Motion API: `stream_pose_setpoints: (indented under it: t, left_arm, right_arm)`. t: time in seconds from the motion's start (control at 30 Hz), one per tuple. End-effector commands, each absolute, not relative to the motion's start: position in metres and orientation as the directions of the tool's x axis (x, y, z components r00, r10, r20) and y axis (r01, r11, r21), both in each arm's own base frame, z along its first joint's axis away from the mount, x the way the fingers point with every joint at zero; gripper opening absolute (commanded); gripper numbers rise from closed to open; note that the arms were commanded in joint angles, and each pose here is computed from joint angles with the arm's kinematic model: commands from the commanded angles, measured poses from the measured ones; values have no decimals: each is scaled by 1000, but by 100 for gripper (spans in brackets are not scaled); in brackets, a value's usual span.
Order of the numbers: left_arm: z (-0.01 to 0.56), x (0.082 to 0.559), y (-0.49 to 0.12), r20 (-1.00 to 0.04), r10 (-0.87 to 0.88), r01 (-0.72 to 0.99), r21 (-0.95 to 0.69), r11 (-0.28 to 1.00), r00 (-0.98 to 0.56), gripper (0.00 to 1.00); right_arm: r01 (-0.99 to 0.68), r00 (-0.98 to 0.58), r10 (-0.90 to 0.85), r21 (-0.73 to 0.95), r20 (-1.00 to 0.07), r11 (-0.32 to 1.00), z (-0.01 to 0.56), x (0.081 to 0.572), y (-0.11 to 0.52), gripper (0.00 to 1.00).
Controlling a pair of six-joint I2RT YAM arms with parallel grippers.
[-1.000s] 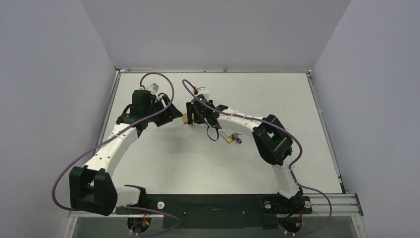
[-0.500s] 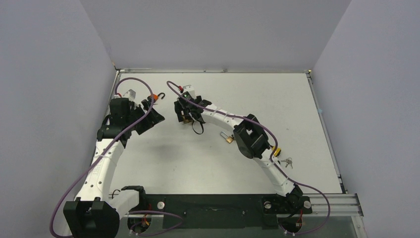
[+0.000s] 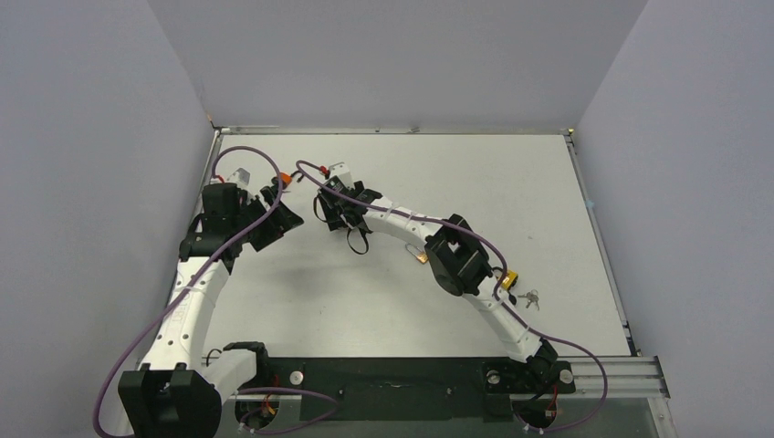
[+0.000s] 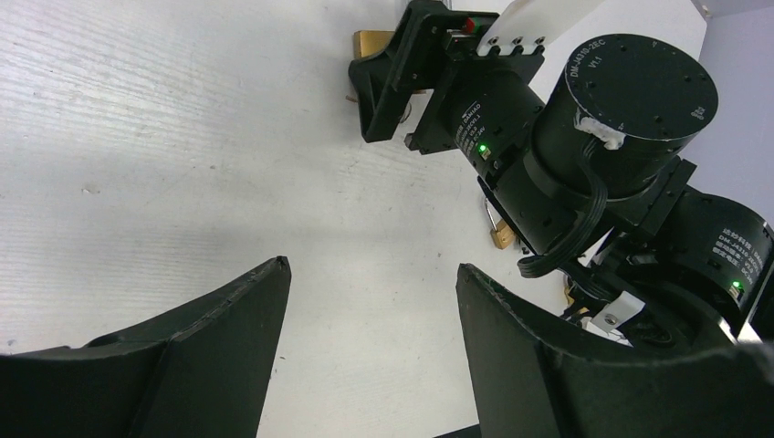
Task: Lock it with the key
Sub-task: Lock the lock.
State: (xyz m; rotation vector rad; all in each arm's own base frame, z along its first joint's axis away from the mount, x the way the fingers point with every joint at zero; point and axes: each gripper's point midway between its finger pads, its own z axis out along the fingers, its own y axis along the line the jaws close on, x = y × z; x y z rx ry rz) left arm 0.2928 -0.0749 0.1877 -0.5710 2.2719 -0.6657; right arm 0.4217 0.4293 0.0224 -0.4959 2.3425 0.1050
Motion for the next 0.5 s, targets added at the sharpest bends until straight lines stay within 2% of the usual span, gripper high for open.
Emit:
stream_pose_setpoints:
  t: [0.0, 0.13, 0.23, 0.33, 0.37, 0.47]
  left_arm:
    - [208, 299, -68, -535, -590, -185, -626, 758, -605, 65]
    - [209, 301, -69, -534, -592, -177, -634, 753, -604, 65]
    - [214, 304, -75, -540, -586, -135, -655, 743, -604, 65]
    - [220, 310, -83, -550, -574, -79, -676, 732, -607, 65]
    - [220, 311, -88, -542, -561, -55, -687, 724, -626, 65]
    - [233, 317, -101, -566, -529, 44, -708, 705, -632, 65]
  right_arm:
    - [-420, -670, -365, -76, -646, 904, 22, 413, 430, 41]
    - [-426, -661, -350, -52, -664, 903, 37, 409, 425, 16]
    - [-447, -617, -323, -19, -717, 895, 81, 408, 424, 6]
    - [-488, -580, -327, -3, -746, 873, 112, 401, 417, 1]
    - [-500, -549, -306, 12, -778, 866, 140, 399, 416, 0]
    - [-556, -510, -324, 18, -797, 831, 166, 384, 406, 0]
